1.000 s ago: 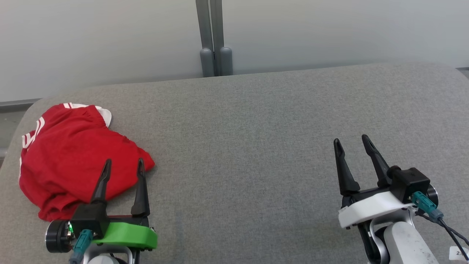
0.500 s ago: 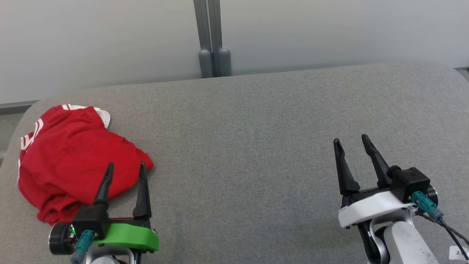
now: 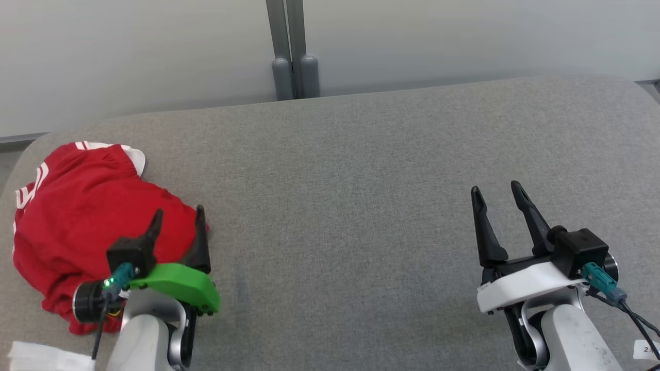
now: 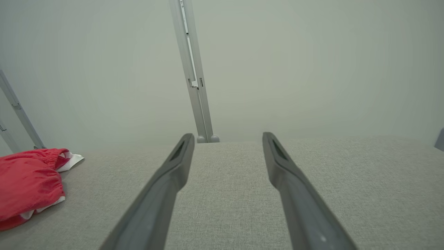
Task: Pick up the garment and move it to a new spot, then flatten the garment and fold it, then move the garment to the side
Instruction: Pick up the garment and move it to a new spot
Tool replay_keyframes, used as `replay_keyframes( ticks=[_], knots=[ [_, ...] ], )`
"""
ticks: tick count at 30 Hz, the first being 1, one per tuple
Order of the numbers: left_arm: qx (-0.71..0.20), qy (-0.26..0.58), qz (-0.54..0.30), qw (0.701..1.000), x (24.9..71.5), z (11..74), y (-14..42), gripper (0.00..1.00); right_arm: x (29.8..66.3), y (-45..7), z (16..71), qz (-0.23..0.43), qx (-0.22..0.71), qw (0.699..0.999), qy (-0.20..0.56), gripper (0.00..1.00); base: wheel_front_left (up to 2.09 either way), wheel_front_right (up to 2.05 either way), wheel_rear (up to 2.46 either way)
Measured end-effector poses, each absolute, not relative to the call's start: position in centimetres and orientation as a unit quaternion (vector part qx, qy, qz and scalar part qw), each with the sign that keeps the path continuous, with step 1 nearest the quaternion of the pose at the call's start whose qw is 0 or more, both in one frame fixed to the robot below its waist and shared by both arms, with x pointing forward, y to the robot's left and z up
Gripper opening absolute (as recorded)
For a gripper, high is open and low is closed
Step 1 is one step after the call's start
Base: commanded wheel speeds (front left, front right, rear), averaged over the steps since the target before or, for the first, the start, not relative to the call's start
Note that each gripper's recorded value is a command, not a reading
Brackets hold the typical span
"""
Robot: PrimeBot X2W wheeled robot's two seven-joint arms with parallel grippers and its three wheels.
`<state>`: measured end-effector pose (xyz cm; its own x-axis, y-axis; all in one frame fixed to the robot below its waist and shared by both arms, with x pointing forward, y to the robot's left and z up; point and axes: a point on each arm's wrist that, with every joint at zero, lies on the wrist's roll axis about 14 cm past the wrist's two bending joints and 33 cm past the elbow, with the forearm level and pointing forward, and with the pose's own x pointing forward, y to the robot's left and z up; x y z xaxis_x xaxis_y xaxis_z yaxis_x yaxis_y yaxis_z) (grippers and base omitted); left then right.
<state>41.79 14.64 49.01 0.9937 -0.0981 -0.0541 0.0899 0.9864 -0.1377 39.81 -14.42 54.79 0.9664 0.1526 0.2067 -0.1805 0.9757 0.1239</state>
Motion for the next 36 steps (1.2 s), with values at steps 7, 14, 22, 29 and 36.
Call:
replay_keyframes(
  ticks=[7,14,22,29,36],
  knots=[
    [-0.062,0.047,-0.014,0.997,44.7,49.6,16.6,1.00,40.1,-14.7,53.9,0.079,0.071,0.990,-0.087,1.00,0.00,0.00,0.00],
    [-0.066,0.048,0.010,0.997,44.5,49.5,18.6,1.00,41.0,-13.0,53.6,0.103,0.074,0.988,-0.083,1.00,0.00,0.00,0.00],
    [-0.068,0.039,0.054,0.995,42.4,49.4,22.0,1.00,42.3,-9.2,53.7,0.153,0.078,0.982,-0.082,1.00,0.00,0.00,0.00],
    [-0.067,0.033,0.100,0.992,39.9,49.6,25.5,1.00,42.9,-4.7,53.7,0.212,0.086,0.970,-0.079,1.00,0.00,0.00,0.00],
    [-0.067,0.032,0.130,0.989,38.4,49.5,27.5,1.00,43.3,-2.1,53.8,0.245,0.091,0.962,-0.079,1.00,0.00,0.00,0.00]
  ],
)
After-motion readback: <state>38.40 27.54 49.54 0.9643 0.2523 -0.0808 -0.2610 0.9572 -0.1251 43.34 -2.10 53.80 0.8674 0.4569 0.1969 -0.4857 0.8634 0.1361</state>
